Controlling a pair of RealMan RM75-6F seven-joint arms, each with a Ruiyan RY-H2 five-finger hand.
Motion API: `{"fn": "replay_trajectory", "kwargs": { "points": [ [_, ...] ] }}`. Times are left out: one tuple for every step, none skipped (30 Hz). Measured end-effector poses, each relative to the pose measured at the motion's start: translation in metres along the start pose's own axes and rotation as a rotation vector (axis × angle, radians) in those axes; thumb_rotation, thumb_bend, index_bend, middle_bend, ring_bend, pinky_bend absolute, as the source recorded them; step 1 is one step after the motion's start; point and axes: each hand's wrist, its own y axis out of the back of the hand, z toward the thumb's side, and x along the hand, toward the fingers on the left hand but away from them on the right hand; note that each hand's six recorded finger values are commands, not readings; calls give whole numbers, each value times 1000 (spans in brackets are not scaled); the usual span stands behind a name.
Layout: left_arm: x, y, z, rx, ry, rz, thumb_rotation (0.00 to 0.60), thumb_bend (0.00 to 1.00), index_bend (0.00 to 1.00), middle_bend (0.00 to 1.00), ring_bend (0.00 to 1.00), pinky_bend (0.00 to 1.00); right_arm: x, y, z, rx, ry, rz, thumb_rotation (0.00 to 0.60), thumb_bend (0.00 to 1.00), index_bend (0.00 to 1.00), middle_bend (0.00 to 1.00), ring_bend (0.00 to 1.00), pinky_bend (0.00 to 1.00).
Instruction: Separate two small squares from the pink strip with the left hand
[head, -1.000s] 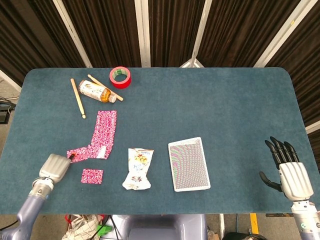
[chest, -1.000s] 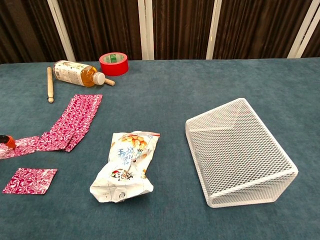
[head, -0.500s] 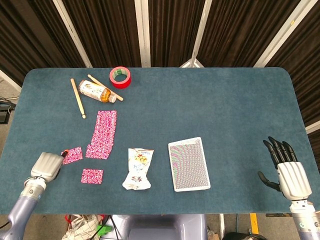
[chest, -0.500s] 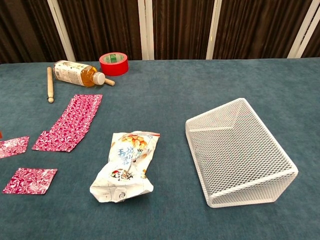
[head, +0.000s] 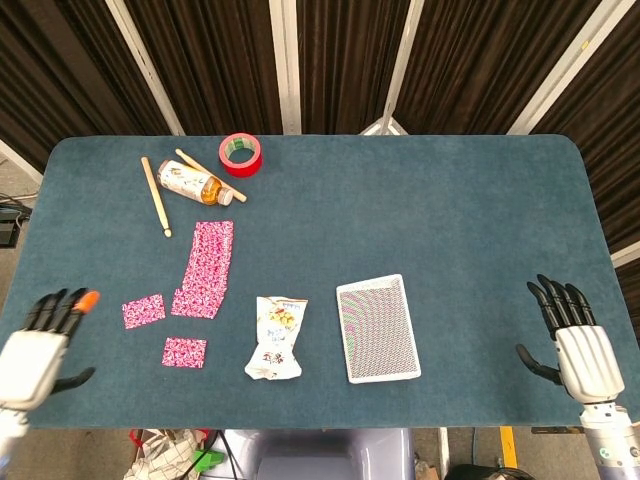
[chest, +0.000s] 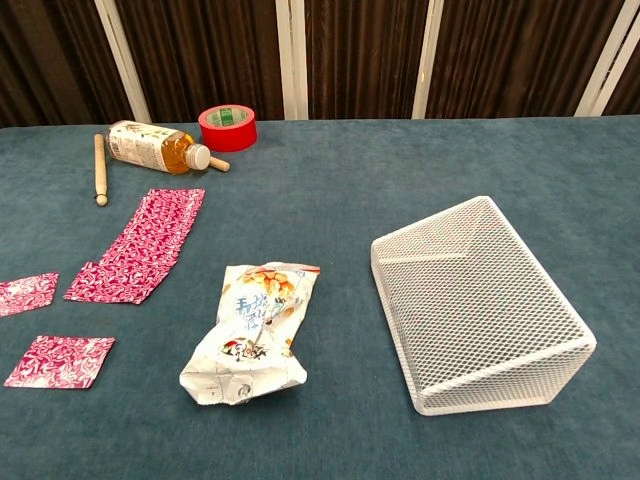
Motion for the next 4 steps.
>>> {"fn": "replay_trajectory", "kwargs": {
  "points": [
    [-9, 1, -10, 0, 20, 18, 600, 159, 99, 31, 0, 61, 0, 0, 0, 2, 1, -1, 600, 310, 0, 39, 56, 61],
    [-13, 2, -15, 4, 30, 32, 600, 159, 99, 33, 0, 61, 0, 0, 0, 5, 3, -2, 600, 310, 0, 39, 56, 61],
    [-17, 3, -19, 8, 32, 46, 600, 159, 99, 34, 0, 61, 0, 1, 0, 6, 4, -5, 600, 311, 0, 39, 56, 61],
    [-20, 4, -21, 7, 30, 59, 600, 159, 99, 34, 0, 61, 0, 1, 1, 4, 4, -6, 600, 311, 0, 39, 56, 61]
  ]
}}
